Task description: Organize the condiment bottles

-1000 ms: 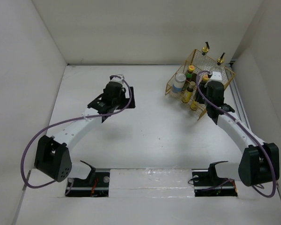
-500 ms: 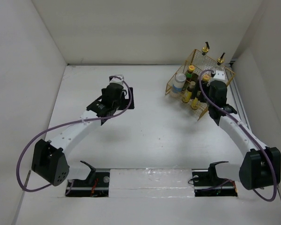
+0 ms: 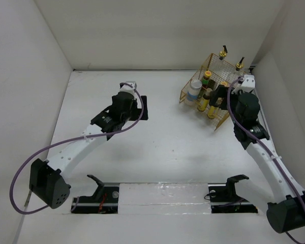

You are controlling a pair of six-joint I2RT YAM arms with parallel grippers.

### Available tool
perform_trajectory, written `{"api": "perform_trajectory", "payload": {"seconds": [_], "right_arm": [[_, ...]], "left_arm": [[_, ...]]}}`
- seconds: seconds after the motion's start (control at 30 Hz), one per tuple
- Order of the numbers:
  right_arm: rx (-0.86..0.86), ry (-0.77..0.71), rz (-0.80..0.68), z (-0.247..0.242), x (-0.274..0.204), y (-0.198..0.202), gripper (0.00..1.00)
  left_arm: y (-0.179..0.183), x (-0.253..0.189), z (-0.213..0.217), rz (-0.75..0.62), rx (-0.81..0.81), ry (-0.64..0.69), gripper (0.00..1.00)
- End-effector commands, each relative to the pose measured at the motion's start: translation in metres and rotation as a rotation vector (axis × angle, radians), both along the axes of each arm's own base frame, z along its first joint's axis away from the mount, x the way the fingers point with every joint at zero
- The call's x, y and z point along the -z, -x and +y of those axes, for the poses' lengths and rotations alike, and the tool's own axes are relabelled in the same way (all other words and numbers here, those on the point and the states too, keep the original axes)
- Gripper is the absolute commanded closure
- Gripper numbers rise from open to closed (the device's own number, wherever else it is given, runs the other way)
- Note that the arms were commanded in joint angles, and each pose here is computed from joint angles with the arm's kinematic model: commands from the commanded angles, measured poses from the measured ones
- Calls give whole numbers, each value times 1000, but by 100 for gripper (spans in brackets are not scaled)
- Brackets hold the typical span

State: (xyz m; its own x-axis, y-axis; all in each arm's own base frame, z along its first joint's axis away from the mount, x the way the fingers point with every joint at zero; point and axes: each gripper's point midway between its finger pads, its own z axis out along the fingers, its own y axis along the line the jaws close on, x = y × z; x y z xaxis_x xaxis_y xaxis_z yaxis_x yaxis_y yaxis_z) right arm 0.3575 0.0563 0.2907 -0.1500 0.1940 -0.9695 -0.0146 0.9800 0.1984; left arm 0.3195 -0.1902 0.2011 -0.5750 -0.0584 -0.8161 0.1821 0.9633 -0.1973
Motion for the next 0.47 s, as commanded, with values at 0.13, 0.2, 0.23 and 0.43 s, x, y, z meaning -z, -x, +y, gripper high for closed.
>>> {"api": "perform_trajectory", "payload": {"seconds": [0.13,0.2,0.23,0.43], "right_arm": [[-329,2,-129,80,-42,39,1],[-416,26,-160,99,-44,49,1],[-508,32,-161,119,-40,60,1],[-644,85,-121,164,-20,78,1]], "left_arm": [[5,-65,-4,-168,32,160,0],[7,-69,2,-182,33,181,0],[9,-75,-1,-195,54,200,0],[14,-89,3,-246,69,231,0]]}}
